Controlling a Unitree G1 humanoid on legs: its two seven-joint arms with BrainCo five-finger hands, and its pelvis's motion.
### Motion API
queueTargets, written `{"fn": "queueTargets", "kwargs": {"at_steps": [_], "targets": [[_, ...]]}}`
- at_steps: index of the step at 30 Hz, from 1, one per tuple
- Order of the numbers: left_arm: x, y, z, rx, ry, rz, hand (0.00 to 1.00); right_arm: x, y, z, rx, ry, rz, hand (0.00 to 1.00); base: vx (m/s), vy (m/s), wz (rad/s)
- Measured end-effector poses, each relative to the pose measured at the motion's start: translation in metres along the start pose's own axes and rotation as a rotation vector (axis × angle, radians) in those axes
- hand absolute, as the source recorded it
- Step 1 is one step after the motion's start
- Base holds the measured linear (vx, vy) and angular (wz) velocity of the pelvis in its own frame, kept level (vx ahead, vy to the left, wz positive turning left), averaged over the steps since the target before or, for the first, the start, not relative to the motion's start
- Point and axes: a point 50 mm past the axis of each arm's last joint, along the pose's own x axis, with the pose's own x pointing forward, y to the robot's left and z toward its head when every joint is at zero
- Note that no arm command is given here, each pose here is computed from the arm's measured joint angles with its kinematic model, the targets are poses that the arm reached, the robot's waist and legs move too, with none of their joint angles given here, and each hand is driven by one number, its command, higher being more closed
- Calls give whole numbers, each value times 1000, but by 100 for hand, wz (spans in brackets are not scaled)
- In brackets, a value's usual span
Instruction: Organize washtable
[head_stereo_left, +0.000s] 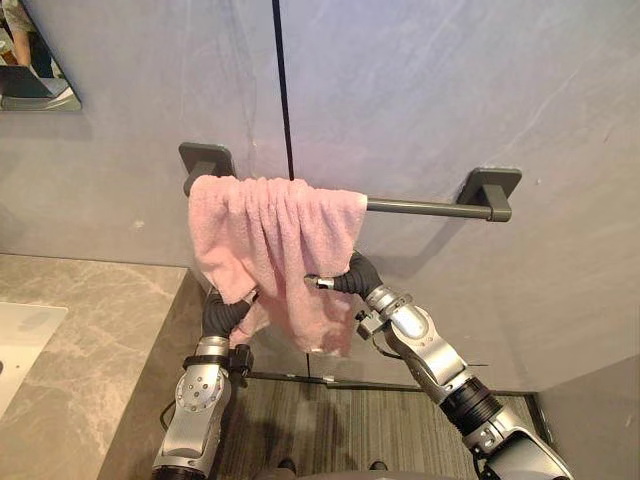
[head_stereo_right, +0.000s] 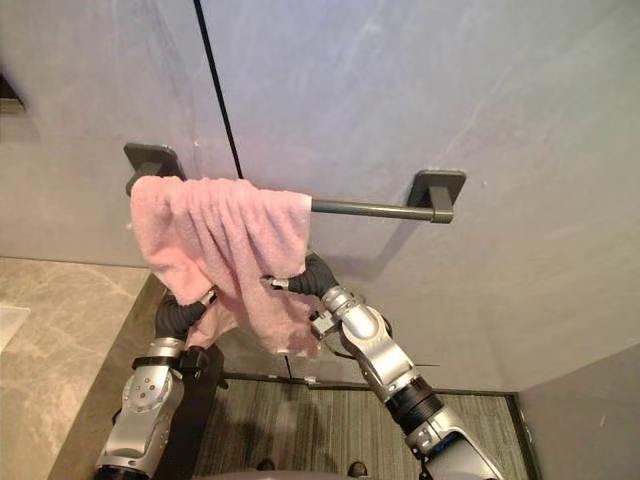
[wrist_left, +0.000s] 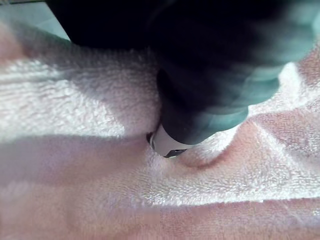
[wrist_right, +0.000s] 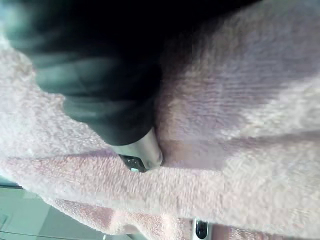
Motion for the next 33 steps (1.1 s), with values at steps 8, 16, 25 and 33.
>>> {"fn": "queueTargets", "kwargs": {"at_steps": [8,16,25,33], "targets": [[-1,-2,-4,0,19,-11,100,1,-3,-4,0,21,-9,100,-19,-3,1],[-1,10,2,-10,-14,59,100,-29,-34,1,32,-24,-180,100,-22,-3,-2],[-6,3,17,-54,-87,39,100,-51,-57,10,55,-86,-317,100,-20,-1,-2],[-5,-4,18,-86,-96,22,100,-59,-64,10,72,-101,-377,100,0,0,0]]}}
